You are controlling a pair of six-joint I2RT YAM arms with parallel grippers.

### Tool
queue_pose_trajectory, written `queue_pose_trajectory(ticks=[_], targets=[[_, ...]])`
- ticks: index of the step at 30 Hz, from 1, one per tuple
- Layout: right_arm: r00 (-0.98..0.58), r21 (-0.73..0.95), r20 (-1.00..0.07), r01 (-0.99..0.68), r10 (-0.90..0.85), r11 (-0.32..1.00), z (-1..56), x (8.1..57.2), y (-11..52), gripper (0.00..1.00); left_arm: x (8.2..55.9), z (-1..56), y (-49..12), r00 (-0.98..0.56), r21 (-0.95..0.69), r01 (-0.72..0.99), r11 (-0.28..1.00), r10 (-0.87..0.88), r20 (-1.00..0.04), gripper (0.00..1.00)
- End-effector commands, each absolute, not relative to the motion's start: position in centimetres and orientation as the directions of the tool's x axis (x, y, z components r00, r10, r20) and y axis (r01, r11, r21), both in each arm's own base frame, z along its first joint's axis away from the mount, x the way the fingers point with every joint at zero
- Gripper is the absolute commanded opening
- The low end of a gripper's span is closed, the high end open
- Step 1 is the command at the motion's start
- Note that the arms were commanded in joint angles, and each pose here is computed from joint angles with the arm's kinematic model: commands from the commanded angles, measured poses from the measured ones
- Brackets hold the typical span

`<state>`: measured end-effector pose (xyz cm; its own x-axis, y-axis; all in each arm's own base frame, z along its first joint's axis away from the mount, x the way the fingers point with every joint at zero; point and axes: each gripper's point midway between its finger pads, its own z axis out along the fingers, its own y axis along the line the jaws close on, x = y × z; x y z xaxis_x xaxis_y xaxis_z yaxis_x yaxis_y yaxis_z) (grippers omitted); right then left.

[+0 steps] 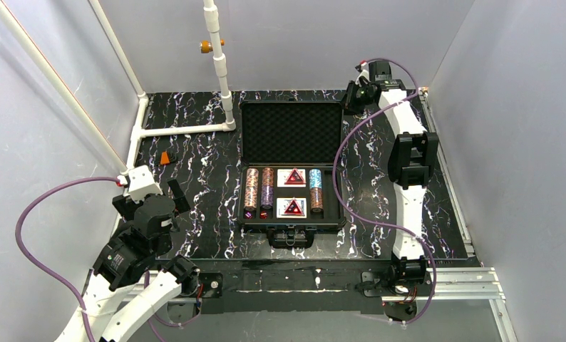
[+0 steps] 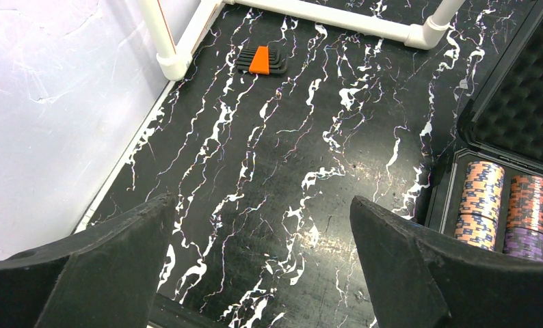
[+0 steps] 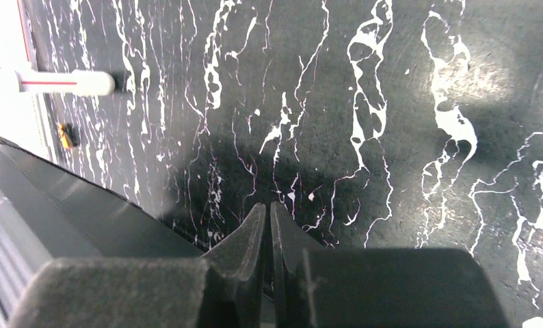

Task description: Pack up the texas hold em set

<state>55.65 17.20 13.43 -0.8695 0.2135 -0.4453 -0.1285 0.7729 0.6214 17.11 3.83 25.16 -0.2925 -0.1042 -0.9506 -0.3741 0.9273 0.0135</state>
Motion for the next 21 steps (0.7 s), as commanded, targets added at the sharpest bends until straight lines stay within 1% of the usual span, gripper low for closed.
queue_pose_trajectory(ticks=[1,12,21], targets=[[-0.864,0.683,-0.482,-0.265,0.147,0.681,16.8,53.6,20.0,0.14,17.1,25.9,4.1,-0.27,0.004,-0.387,0.922,-0.109,-0.957,0.98],[-0.843,0.734,-0.526,-0.381,0.115,0.562,21.7,50.3,21.4,0.14,17.0,25.9,4.1,-0.267,-0.002,-0.382,0.924,-0.113,-0.957,0.99],[-0.84,0.741,-0.531,-0.397,0.111,0.542,23.9,48.1,21.4,0.14,16.9,25.9,4.1,-0.264,-0.009,-0.38,0.925,-0.117,-0.957,0.99]])
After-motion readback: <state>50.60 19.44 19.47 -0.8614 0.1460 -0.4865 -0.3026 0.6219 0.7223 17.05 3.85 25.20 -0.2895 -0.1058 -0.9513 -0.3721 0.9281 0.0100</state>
